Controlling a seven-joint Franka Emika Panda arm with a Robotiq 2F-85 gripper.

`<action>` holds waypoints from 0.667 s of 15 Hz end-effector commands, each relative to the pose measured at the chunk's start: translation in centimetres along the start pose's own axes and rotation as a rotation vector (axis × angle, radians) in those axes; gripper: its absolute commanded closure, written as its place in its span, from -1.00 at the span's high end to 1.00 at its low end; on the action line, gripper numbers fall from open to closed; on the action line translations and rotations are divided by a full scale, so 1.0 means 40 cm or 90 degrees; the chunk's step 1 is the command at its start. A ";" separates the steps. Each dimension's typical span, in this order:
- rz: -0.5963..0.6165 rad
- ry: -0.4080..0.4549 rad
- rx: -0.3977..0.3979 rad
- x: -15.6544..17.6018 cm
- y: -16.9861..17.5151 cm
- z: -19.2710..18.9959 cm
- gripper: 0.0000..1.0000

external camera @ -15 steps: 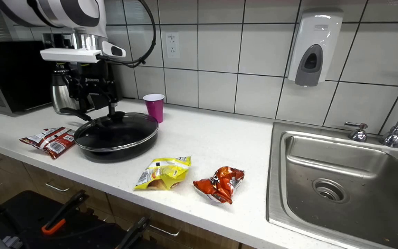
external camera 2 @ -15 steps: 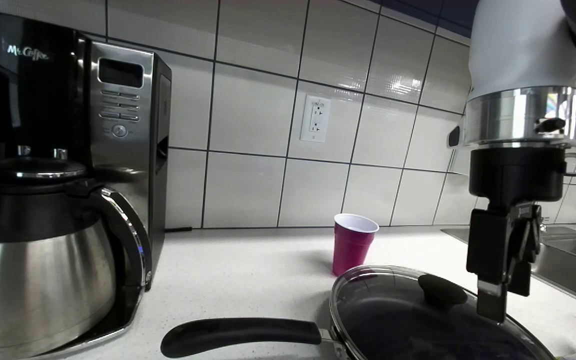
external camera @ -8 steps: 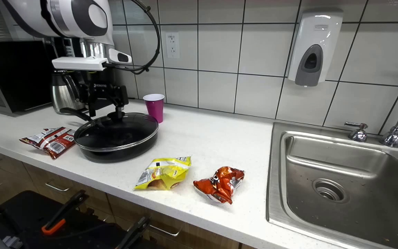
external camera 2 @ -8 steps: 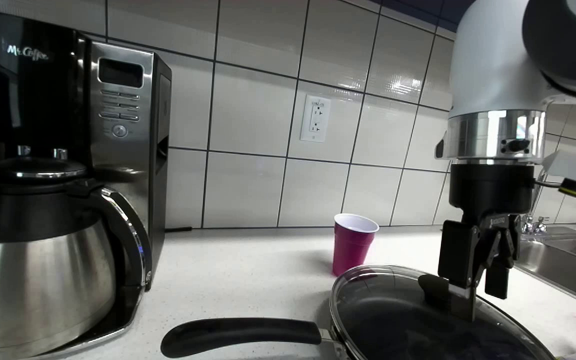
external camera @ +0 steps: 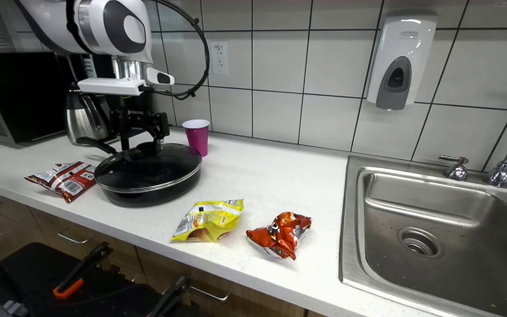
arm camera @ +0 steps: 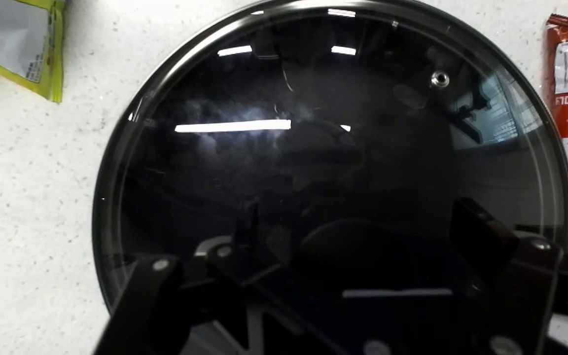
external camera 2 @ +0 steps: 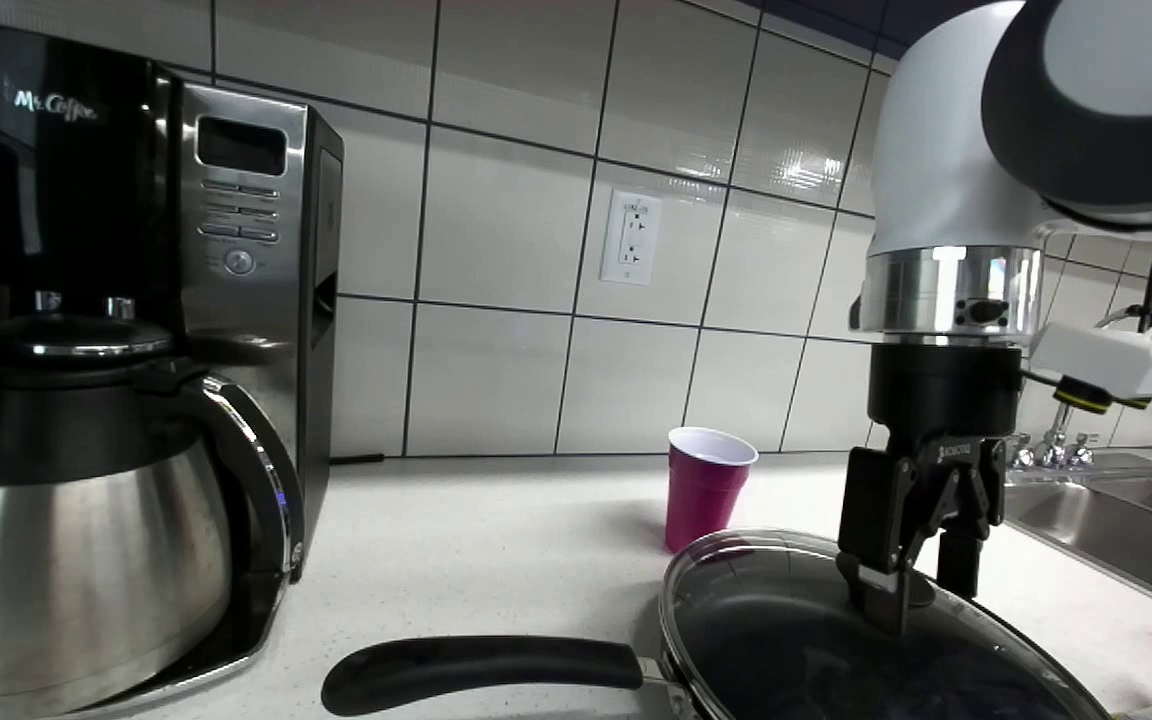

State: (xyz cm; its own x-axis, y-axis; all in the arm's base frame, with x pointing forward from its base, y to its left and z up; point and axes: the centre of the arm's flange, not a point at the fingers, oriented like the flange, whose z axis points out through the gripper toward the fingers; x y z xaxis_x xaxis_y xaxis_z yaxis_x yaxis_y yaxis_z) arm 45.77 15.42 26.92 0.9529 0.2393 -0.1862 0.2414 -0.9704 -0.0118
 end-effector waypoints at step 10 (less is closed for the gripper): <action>0.005 0.003 0.006 0.076 0.015 -0.005 0.48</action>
State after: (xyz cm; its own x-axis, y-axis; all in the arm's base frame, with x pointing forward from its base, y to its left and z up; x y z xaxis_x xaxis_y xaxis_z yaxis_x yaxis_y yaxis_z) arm 47.68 15.67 26.29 0.9550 0.2325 -0.1841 0.2331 -0.9723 -0.0186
